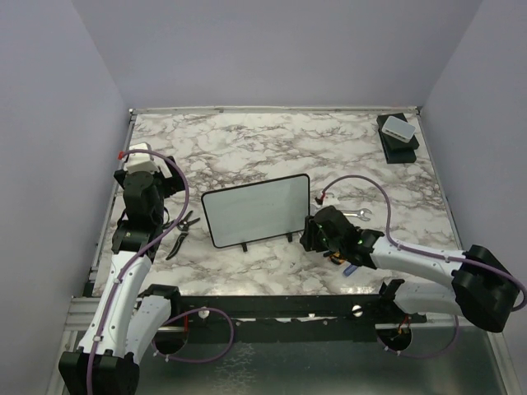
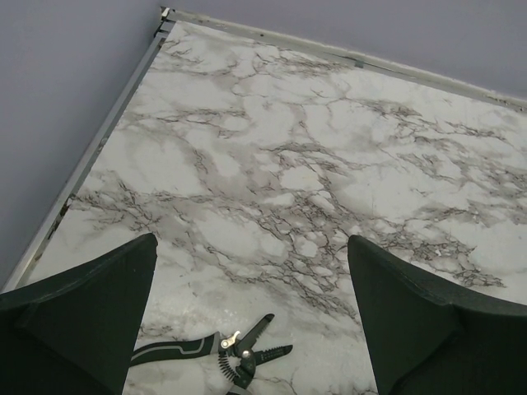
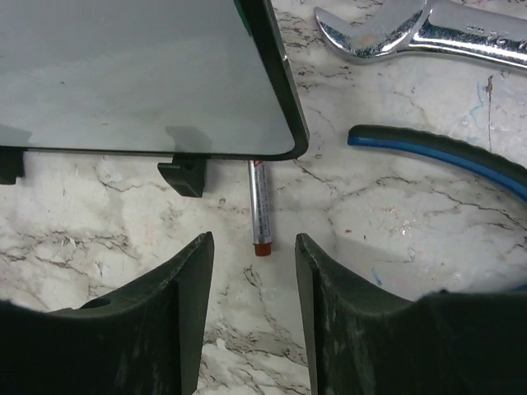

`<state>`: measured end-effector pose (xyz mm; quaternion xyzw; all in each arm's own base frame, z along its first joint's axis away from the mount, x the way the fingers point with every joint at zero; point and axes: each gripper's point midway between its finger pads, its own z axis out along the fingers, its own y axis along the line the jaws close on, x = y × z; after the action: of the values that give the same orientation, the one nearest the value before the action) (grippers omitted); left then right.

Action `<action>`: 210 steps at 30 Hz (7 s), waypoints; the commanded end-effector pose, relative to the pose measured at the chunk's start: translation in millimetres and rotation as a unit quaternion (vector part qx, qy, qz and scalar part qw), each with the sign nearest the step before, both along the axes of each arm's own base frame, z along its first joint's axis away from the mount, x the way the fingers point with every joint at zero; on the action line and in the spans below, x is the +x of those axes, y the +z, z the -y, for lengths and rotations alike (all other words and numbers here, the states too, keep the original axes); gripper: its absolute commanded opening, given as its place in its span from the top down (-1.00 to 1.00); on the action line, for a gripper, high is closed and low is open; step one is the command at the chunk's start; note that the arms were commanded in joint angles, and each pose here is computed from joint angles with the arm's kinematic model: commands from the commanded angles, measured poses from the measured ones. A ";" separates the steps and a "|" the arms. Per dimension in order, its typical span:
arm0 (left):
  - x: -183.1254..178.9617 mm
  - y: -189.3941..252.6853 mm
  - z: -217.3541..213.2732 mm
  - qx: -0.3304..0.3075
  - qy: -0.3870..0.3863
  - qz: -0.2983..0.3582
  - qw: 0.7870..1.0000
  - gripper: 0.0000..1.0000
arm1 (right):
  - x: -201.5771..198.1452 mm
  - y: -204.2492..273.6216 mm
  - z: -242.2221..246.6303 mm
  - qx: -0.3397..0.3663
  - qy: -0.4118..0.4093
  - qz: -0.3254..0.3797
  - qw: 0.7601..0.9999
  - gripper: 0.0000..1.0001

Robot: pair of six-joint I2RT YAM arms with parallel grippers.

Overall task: Write a sentence on the whiteboard
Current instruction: Open the whiteboard marker at the center of the board.

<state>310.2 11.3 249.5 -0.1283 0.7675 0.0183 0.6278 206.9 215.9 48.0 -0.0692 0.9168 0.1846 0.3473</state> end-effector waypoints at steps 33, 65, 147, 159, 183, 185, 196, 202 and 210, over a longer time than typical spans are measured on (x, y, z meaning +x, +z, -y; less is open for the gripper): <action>-3.1 1.1 2.9 0.006 -0.013 -0.004 1.000 -0.98 | -64.3 -33.6 16.0 -0.068 0.004 -0.100 0.993 0.59; 16.3 81.2 73.7 0.049 -0.151 0.003 0.987 -0.98 | -93.2 33.6 17.4 -0.088 0.048 -0.175 0.979 0.99; -29.8 146.4 246.3 -0.558 -0.325 0.081 0.760 1.00 | 31.5 328.9 -74.3 0.283 0.150 0.352 0.879 -0.69; -16.4 183.6 221.0 -0.650 -0.298 0.144 0.684 1.00 | 18.4 382.4 -91.5 0.418 0.172 0.389 0.803 -0.86; -19.9 181.7 215.7 -0.638 -0.290 0.145 0.698 1.00 | 40.7 376.3 -129.2 0.401 0.190 0.315 0.839 -0.21; -19.7 181.6 215.0 -0.636 -0.288 0.145 0.701 1.00 | 42.7 374.4 -130.9 0.397 0.189 0.311 0.843 -0.19; -19.0 182.5 211.4 -0.627 -0.280 0.151 0.711 1.00 | 48.5 363.4 -137.0 0.385 0.188 0.294 0.854 -0.06; -19.0 180.3 211.5 -0.624 -0.278 0.148 0.715 1.00 | 49.2 363.4 -136.8 0.385 0.187 0.295 0.854 0.02; -19.5 178.5 210.2 -0.619 -0.275 0.147 0.720 1.00 | 48.7 363.9 -136.8 0.388 0.187 0.296 0.853 0.25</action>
<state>293.1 -207.8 415.2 -0.2702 0.5187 -0.6581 0.4742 256.0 351.2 403.4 -0.1492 0.6017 0.5541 0.5556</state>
